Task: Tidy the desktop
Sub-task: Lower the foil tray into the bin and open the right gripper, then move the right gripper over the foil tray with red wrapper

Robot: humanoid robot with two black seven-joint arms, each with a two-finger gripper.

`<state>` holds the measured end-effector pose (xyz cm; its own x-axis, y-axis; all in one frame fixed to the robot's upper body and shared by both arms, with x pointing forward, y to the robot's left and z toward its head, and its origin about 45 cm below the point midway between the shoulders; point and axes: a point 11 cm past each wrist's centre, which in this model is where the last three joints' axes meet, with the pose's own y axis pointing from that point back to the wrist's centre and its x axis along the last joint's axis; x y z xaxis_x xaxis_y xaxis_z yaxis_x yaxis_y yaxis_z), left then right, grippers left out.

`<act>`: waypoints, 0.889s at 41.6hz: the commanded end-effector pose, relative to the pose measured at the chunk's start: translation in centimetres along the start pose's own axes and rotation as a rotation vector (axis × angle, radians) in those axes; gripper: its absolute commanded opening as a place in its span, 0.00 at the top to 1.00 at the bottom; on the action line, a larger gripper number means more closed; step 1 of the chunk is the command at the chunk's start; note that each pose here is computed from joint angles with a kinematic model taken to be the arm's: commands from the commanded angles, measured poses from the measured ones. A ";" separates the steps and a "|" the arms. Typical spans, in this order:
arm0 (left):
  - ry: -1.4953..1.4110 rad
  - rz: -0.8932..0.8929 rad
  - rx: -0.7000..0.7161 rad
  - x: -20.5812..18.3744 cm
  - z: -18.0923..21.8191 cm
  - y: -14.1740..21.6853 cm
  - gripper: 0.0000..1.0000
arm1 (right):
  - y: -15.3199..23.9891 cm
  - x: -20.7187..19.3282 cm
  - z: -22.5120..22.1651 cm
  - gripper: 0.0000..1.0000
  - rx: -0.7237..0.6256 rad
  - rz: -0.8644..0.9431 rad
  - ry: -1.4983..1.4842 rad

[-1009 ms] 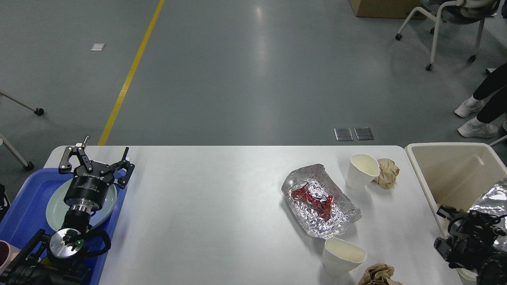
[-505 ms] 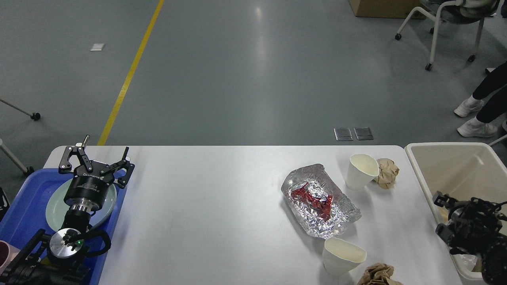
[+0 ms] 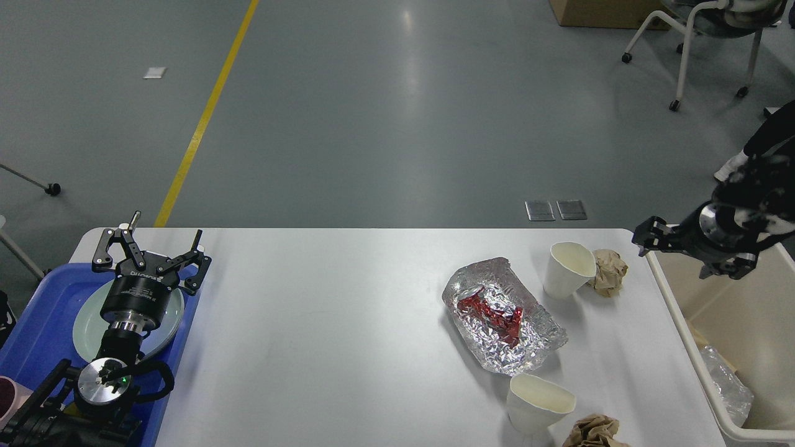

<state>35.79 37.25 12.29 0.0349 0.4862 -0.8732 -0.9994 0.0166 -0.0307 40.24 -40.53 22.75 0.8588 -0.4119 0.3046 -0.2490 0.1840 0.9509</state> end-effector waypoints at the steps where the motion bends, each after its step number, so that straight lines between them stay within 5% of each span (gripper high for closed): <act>1: 0.000 0.000 0.000 0.0 0.0 0.0 0.04 | 5.6 -0.3 -3.3 0.00 0.051 -0.105 0.102; 23: 0.000 0.000 0.000 0.0 0.0 0.0 0.04 | 21.2 -10.5 -13.0 0.00 0.097 -0.174 0.552; 37: 0.000 0.002 0.001 0.1 0.0 0.1 0.04 | 20.3 -11.3 -13.6 0.00 0.105 -0.189 0.568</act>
<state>35.74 37.27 12.24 0.0335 0.4863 -0.8731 -0.9994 0.0163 -0.0293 31.38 -19.82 38.43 0.9887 0.1276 0.0789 -0.0868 0.0575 0.9946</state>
